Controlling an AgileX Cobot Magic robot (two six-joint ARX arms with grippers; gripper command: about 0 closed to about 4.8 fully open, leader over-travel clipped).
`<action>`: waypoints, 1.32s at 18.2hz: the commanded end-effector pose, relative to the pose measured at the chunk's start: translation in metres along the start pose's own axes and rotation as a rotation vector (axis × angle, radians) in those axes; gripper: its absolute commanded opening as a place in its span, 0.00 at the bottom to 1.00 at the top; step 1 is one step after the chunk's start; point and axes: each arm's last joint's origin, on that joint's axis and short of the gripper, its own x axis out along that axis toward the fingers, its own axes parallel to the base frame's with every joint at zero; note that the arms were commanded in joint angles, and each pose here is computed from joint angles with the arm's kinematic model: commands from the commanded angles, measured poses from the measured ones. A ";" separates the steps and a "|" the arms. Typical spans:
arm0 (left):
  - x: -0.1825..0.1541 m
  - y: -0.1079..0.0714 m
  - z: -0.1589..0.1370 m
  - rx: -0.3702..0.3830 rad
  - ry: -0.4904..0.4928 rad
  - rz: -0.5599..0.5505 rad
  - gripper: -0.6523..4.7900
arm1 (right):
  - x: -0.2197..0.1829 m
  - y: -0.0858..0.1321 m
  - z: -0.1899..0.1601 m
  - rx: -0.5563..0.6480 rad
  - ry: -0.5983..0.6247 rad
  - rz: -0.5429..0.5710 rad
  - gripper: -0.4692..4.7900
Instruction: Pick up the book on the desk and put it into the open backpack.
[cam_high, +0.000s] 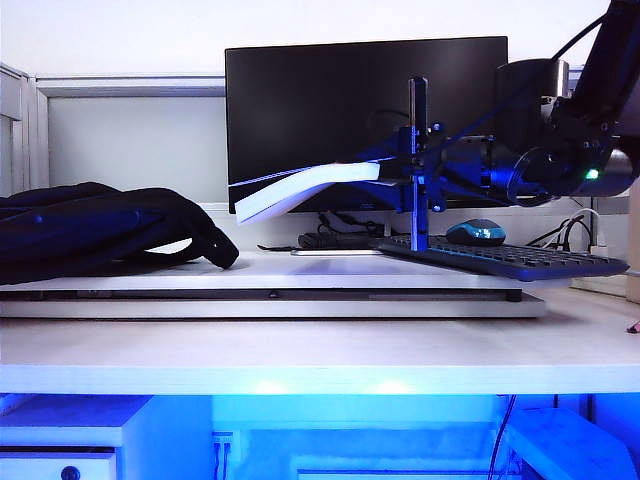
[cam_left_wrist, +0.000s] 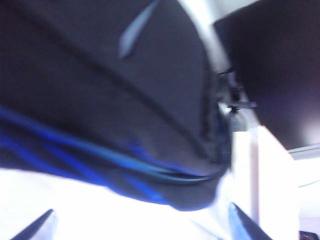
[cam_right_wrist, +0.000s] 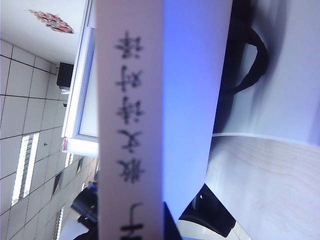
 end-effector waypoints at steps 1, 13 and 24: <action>0.003 0.002 0.003 0.035 -0.025 0.002 1.00 | 0.001 0.017 0.003 -0.094 -0.003 0.068 0.08; 0.025 0.010 0.008 0.030 -0.079 -0.047 1.00 | 0.001 0.018 0.003 -0.096 0.018 0.071 0.08; 0.049 0.013 0.013 0.015 -0.070 -0.020 1.00 | 0.003 0.021 0.005 -0.102 0.018 0.079 0.08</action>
